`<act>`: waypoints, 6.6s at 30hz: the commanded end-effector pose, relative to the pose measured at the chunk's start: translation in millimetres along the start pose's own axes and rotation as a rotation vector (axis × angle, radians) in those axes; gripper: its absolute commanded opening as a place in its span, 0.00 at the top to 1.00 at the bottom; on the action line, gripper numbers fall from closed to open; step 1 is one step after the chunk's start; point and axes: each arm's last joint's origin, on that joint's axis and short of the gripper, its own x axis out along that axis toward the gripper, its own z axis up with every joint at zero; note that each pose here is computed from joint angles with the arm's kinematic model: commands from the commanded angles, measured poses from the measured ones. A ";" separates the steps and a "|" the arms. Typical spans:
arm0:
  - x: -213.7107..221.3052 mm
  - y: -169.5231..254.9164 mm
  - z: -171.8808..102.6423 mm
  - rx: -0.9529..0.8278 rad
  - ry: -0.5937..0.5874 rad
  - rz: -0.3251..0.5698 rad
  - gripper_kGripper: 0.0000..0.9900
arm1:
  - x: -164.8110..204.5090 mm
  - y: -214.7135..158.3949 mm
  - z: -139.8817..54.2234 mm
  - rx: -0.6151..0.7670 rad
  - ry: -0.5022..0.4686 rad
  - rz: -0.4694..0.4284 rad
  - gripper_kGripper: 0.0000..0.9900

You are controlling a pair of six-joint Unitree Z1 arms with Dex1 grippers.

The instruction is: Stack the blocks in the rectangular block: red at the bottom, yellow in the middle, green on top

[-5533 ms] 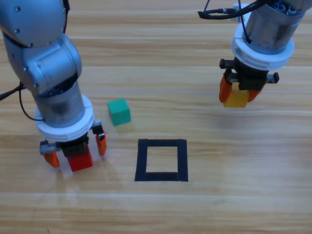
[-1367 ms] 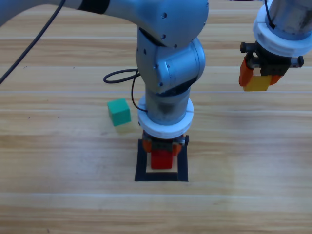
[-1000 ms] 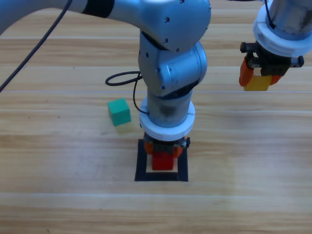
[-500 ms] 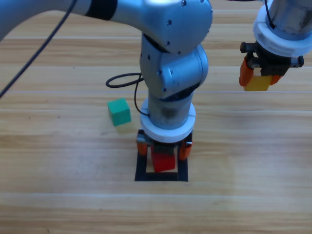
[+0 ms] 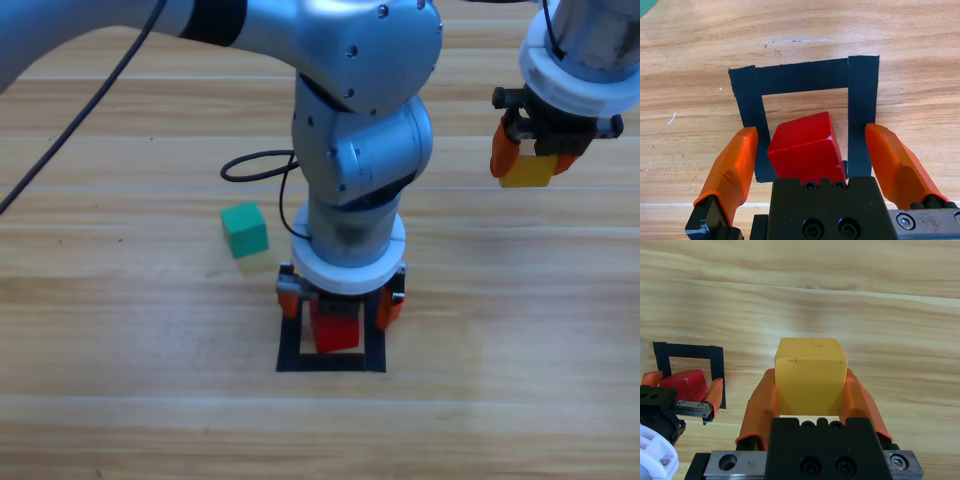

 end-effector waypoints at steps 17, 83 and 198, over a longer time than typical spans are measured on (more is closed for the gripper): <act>-279.0 232.4 -52.8 -0.098 -0.568 -0.198 0.00 | 15.0 40.9 -32.5 -0.218 0.103 0.000 1.00; -215.6 281.8 -121.6 -0.144 -0.526 -0.225 0.00 | 93.0 169.0 -83.7 -0.242 0.165 0.018 1.00; 49.4 92.2 122.5 -0.516 0.152 0.048 0.20 | -69.0 -9.6 -169.1 -0.967 -0.111 0.475 0.00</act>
